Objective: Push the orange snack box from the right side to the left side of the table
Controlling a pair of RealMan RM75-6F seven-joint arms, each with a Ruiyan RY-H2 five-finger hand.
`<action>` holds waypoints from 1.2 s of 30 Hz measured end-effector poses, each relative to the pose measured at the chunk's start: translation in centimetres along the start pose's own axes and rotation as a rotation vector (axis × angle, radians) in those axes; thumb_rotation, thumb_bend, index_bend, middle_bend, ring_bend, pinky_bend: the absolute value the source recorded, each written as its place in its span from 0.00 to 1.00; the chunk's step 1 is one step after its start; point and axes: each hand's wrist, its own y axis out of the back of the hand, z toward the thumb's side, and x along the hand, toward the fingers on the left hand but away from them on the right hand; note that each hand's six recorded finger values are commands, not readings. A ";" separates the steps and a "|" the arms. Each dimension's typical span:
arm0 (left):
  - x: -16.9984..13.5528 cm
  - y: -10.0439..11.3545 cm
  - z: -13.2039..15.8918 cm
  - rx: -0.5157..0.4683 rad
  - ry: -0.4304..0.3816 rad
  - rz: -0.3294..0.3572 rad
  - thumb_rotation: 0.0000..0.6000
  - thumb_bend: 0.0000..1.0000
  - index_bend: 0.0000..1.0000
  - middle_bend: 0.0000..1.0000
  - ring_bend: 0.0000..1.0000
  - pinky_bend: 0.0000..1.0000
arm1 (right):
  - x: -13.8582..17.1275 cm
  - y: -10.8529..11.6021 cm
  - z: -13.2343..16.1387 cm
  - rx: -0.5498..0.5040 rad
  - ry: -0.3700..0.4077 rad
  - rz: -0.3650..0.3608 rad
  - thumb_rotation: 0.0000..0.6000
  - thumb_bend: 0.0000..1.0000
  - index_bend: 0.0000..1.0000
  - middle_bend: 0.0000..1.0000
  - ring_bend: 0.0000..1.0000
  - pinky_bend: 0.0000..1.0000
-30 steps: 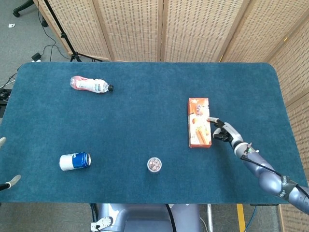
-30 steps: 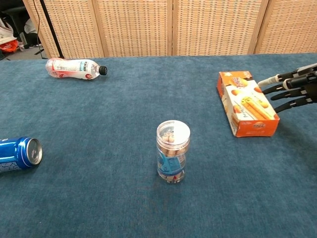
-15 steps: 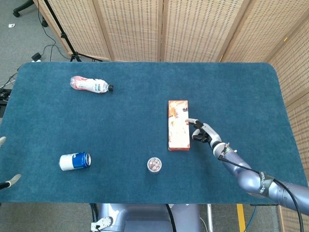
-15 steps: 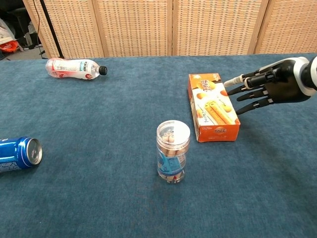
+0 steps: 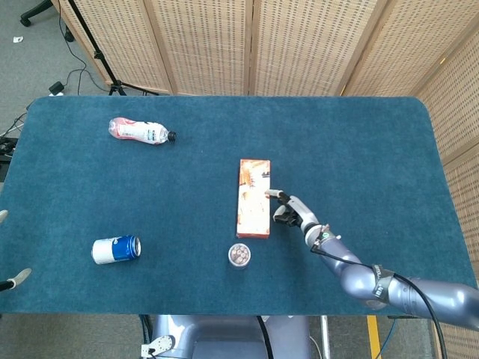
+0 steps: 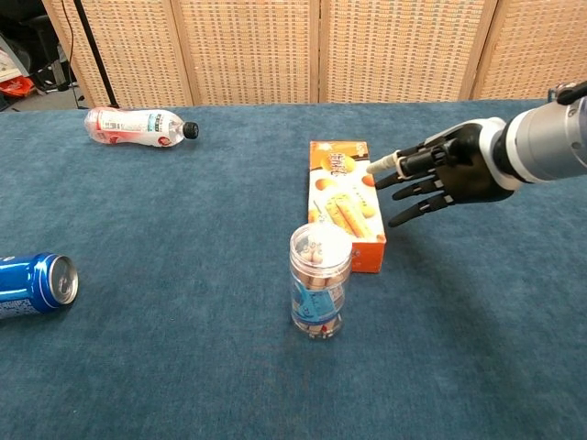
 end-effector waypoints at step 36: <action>6.1 0.9 3.5 0.054 -0.369 0.032 1.00 0.02 0.00 0.00 0.00 0.00 | 14.2 12.3 2.7 0.895 0.667 -0.706 1.00 0.01 0.08 0.00 0.00 0.14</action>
